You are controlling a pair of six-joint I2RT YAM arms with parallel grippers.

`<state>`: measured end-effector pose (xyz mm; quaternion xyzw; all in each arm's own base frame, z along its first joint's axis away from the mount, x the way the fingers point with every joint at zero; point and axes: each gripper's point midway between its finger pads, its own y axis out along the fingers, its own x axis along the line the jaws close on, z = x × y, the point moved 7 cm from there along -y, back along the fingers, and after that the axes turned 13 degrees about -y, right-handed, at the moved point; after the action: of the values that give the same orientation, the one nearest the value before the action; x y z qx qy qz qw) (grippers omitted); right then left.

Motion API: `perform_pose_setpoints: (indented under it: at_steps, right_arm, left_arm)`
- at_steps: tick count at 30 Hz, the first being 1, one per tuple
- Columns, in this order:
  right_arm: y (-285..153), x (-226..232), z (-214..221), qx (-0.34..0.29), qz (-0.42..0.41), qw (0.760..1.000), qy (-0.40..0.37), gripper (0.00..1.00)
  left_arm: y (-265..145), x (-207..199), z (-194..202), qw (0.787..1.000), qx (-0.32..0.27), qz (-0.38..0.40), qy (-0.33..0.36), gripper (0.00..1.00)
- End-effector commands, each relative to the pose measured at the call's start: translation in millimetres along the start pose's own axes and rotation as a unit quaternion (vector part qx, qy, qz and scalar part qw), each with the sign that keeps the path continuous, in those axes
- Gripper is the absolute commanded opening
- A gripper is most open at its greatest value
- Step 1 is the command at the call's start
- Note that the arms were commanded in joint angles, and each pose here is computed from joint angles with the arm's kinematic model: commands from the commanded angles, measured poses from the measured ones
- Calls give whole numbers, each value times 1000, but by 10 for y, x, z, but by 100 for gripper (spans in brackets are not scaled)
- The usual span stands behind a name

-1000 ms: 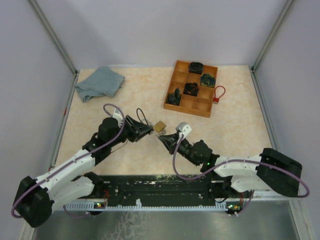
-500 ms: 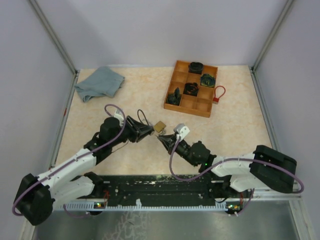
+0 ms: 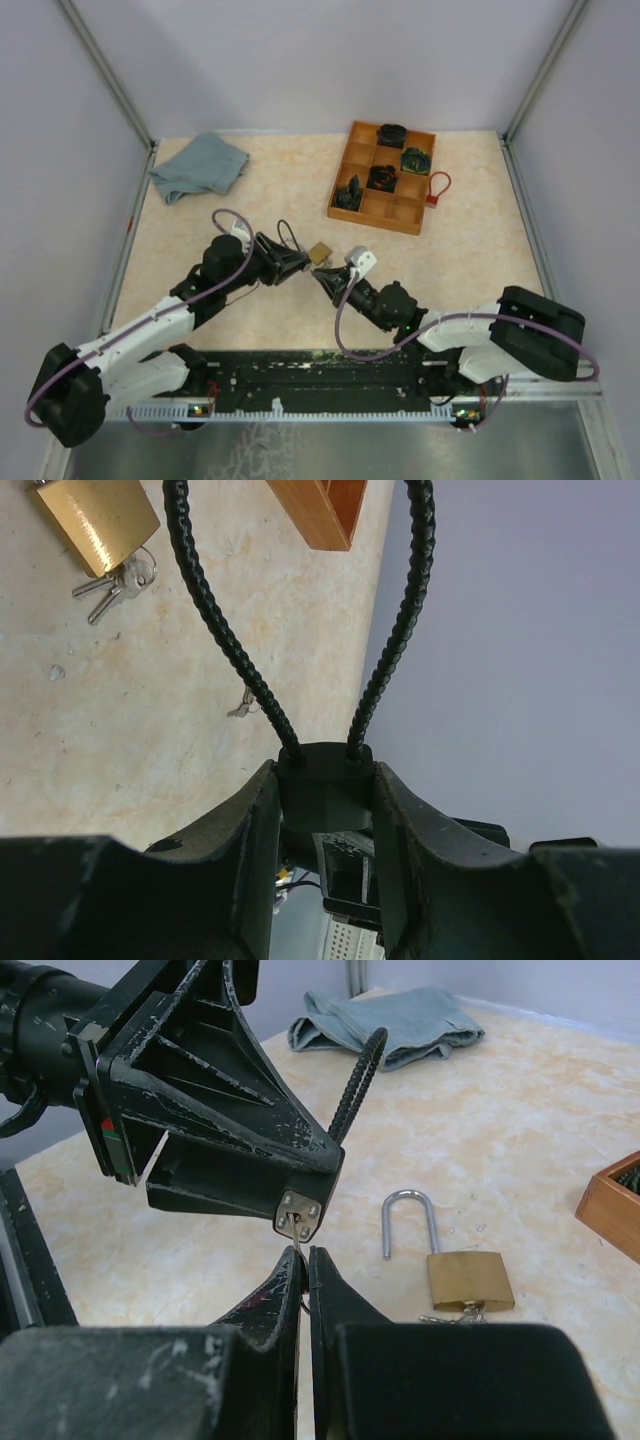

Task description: Unlock with the key

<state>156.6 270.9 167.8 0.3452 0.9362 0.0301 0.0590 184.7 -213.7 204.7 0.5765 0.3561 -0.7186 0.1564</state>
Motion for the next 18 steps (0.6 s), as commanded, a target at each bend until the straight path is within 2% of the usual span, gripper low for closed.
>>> perform_pose_setpoints:
  at_steps: [1, 12, 18]
  right_arm:
    - [92, 9, -282, -58, 14, 998, 17, 0]
    - [97, -20, -233, -37, 36, 998, 36, 0]
    - [127, 25, -307, -42, 28, 996, 73, 0]
  left_arm:
    - [1, -141, 26, 999, 0, 32, 3, 0]
    - [-17, -168, 72, 999, -9, 43, 7, 0]
    - [3, -173, 168, 998, -12, 57, 21, 0]
